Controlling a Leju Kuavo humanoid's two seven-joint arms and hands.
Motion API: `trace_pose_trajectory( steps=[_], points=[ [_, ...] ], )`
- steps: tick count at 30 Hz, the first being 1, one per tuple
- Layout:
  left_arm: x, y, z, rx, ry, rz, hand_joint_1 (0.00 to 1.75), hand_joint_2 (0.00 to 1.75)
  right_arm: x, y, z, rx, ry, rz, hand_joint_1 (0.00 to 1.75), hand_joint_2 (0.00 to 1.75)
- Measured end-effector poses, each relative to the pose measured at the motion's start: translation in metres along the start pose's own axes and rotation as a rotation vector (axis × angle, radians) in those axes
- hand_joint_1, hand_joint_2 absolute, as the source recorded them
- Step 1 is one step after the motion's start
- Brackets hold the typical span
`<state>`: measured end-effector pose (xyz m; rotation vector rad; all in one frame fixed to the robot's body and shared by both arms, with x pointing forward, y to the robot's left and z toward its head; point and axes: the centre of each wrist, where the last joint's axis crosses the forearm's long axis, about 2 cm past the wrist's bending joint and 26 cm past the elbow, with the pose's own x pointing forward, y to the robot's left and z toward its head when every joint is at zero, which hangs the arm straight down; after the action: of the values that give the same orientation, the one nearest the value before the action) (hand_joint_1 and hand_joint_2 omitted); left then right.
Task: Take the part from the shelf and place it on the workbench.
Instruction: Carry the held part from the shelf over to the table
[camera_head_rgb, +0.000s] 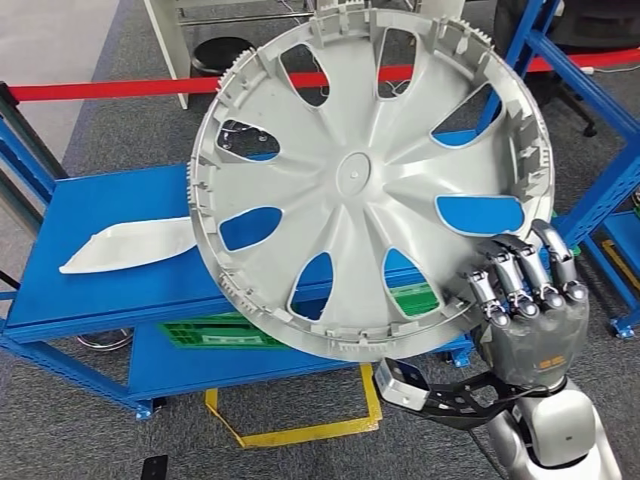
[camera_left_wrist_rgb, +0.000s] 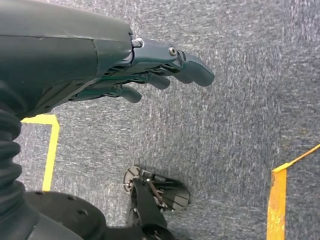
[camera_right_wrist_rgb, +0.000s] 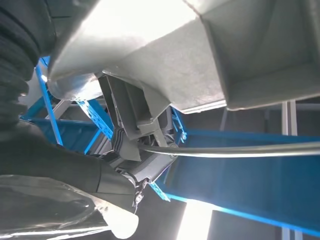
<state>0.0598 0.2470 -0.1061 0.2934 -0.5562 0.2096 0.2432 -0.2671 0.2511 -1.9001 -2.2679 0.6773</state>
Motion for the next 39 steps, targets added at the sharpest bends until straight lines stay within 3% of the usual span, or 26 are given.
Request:
trace_pose_trajectory(
  steps=[17,24,30,39],
  points=[
    [0.005,-0.003,-0.001,-0.021,-0.030,-0.050,0.00,1.75,0.013,-0.019,0.011,-0.008,-0.013,-0.117,1.75,1.75],
    [0.006,-0.005,-0.001,-0.031,-0.039,-0.064,0.00,1.75,0.011,-0.020,0.020,-0.079,-0.092,-0.235,1.75,1.75],
    [0.008,-0.008,-0.001,-0.041,-0.055,-0.055,0.00,1.75,0.010,-0.021,0.031,-0.079,0.016,-0.234,1.75,1.75],
    [-0.001,-0.011,0.005,-0.046,-0.018,-0.074,0.00,1.75,0.009,-0.025,0.043,-0.034,0.058,-0.205,1.75,1.75]
  ],
)
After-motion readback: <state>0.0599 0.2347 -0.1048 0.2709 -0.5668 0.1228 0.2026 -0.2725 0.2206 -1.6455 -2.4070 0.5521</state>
